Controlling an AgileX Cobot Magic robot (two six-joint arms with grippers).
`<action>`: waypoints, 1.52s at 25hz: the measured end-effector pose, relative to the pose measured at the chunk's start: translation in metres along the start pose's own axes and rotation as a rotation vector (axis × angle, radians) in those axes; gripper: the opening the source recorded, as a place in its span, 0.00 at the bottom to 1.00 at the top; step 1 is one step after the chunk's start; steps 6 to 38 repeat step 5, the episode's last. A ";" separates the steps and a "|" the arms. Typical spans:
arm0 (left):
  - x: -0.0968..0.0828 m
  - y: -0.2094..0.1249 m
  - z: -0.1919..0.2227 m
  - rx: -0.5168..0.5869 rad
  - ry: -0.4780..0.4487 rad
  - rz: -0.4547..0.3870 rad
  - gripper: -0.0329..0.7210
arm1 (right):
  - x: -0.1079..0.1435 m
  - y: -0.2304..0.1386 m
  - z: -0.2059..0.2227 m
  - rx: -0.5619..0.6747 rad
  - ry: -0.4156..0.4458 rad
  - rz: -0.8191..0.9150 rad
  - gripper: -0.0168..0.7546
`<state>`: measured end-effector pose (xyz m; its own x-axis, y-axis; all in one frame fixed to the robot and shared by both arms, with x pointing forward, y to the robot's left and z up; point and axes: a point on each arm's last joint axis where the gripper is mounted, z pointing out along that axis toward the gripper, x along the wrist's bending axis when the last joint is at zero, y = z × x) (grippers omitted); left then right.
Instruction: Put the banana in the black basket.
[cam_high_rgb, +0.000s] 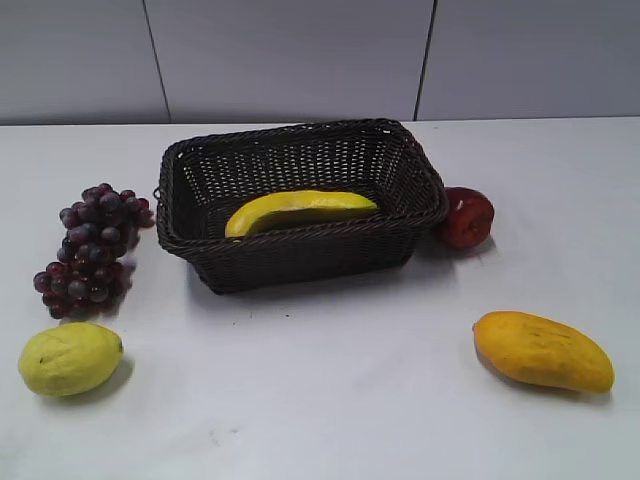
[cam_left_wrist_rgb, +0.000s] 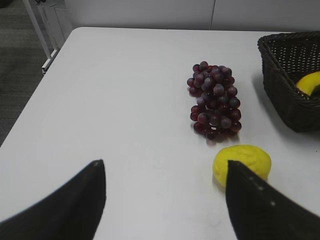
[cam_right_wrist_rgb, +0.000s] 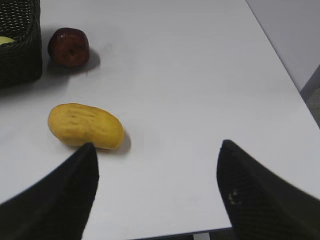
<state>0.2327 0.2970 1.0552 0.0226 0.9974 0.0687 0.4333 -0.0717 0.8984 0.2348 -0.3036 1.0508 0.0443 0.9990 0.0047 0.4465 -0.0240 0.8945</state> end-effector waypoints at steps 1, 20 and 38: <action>0.000 0.000 0.000 0.000 0.000 0.000 0.77 | 0.000 0.000 0.000 0.000 0.000 0.000 0.79; 0.000 0.000 0.000 0.000 0.000 0.000 0.73 | 0.000 0.000 0.000 0.000 0.000 0.000 0.79; 0.000 0.000 0.000 0.000 0.000 0.000 0.73 | 0.000 0.000 0.000 0.000 0.000 0.000 0.79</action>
